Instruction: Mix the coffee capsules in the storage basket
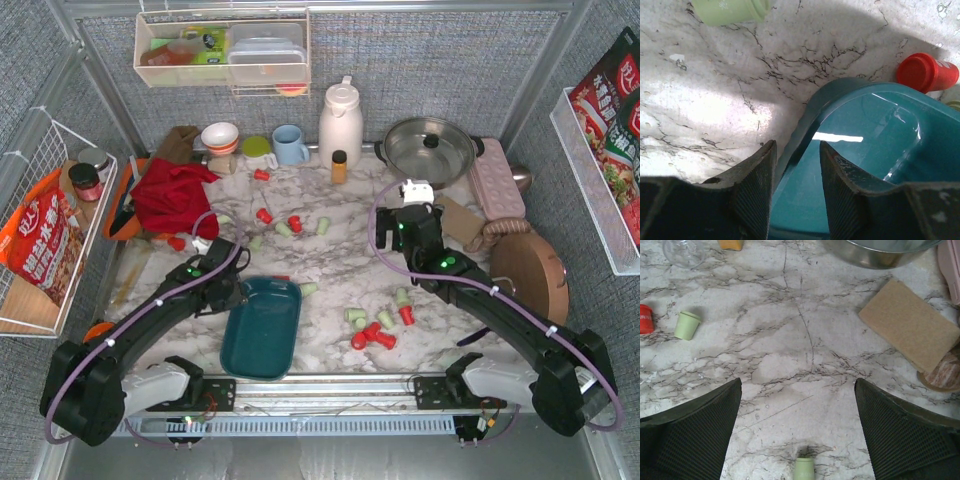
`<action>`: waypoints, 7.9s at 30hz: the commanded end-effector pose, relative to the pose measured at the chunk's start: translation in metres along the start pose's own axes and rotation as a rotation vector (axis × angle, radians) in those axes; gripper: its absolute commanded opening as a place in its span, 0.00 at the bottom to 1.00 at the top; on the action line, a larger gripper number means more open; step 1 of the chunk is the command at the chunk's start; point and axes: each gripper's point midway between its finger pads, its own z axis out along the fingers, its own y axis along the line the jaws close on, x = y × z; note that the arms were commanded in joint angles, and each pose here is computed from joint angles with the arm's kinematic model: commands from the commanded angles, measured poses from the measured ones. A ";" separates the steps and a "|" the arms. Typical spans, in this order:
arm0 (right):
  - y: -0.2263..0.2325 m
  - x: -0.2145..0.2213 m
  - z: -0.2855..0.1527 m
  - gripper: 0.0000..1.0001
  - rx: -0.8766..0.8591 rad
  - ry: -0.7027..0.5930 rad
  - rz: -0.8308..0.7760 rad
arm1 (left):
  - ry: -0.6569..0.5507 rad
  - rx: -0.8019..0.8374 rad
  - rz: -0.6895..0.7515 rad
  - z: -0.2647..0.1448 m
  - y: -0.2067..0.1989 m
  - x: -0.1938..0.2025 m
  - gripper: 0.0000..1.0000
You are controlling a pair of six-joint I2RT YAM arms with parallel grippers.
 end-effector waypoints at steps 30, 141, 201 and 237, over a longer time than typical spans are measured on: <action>0.022 -0.008 0.001 0.99 -0.089 0.012 0.043 | -0.133 0.314 0.140 -0.055 -0.065 -0.033 0.01; -0.037 0.052 0.124 0.20 -0.126 0.547 0.193 | -0.903 0.594 0.213 -0.139 -0.156 -0.194 0.99; -0.007 0.205 -0.075 0.56 -0.131 0.659 0.076 | -0.739 0.675 0.280 -0.111 -0.185 -0.175 0.99; -0.007 0.040 -0.052 0.22 -0.105 0.226 0.026 | -0.760 0.692 0.279 -0.121 -0.185 -0.176 0.99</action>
